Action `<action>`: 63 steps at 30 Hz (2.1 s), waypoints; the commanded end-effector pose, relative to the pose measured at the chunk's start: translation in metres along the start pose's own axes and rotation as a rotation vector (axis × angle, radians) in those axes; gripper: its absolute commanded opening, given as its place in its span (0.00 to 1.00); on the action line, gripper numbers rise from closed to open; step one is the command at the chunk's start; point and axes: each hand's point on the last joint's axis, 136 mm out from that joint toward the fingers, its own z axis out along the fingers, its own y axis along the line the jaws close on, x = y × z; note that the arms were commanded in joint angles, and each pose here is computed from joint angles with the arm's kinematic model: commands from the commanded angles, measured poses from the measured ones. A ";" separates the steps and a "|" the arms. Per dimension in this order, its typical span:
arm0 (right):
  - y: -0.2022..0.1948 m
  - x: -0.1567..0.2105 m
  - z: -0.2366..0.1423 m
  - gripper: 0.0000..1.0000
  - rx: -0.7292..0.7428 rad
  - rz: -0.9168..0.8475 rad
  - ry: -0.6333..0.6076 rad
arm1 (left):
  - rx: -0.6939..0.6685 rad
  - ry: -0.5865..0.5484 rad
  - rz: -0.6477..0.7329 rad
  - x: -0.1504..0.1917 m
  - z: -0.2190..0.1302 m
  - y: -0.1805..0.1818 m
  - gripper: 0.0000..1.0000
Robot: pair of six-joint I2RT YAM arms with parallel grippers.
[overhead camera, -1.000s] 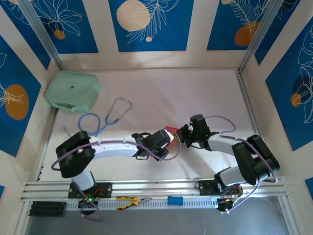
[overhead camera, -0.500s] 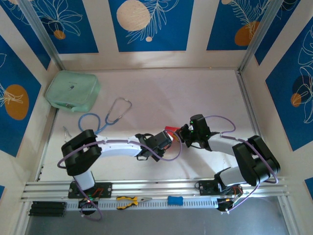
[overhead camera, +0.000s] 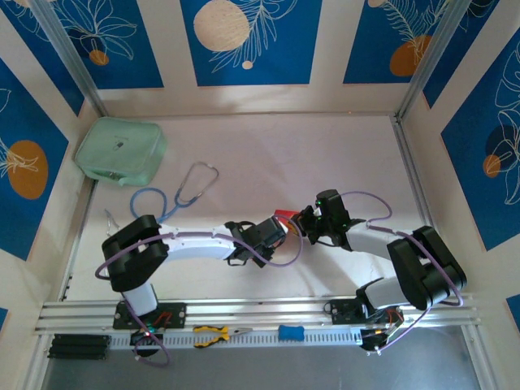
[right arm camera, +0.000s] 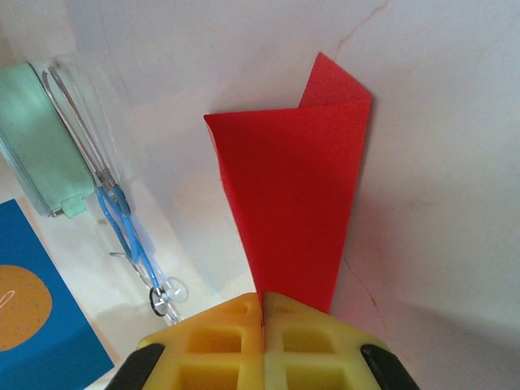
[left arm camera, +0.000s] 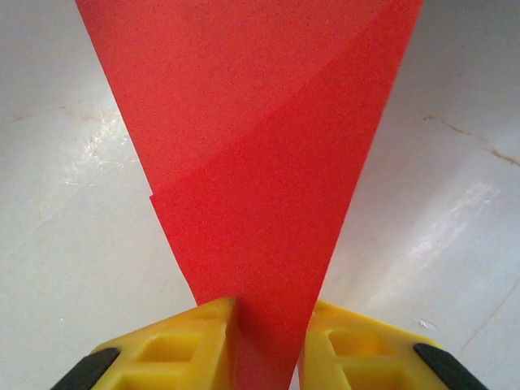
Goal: Fold a paper plane with a square sheet of paper (pick it up from the middle)
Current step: Perform the fifth fold on the wing at the bottom-center of the table.
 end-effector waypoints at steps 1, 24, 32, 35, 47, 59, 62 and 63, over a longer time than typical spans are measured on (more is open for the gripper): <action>-0.010 0.002 -0.002 0.00 0.025 0.016 0.002 | -0.011 -0.013 0.002 -0.006 -0.003 -0.001 0.25; -0.016 0.002 -0.001 0.00 0.039 0.022 0.002 | -0.005 -0.015 -0.008 -0.007 0.000 -0.003 0.25; -0.016 0.002 -0.001 0.00 0.039 0.023 0.003 | 0.002 -0.020 -0.010 -0.008 -0.001 -0.004 0.25; -0.016 0.002 -0.001 0.00 0.037 0.020 0.003 | -0.002 -0.017 -0.009 -0.007 0.000 -0.004 0.21; -0.019 0.001 -0.003 0.00 0.039 0.026 0.003 | -0.025 0.009 -0.010 -0.001 0.004 0.000 0.18; -0.018 0.001 -0.005 0.12 0.041 0.000 0.006 | 0.013 0.004 -0.018 -0.001 0.005 -0.005 0.00; -0.019 0.002 -0.011 0.30 0.064 -0.044 0.001 | 0.031 0.004 -0.034 -0.002 0.005 -0.006 0.00; -0.020 0.002 -0.014 0.37 0.077 -0.059 -0.004 | 0.044 0.004 -0.045 -0.002 0.006 -0.007 0.00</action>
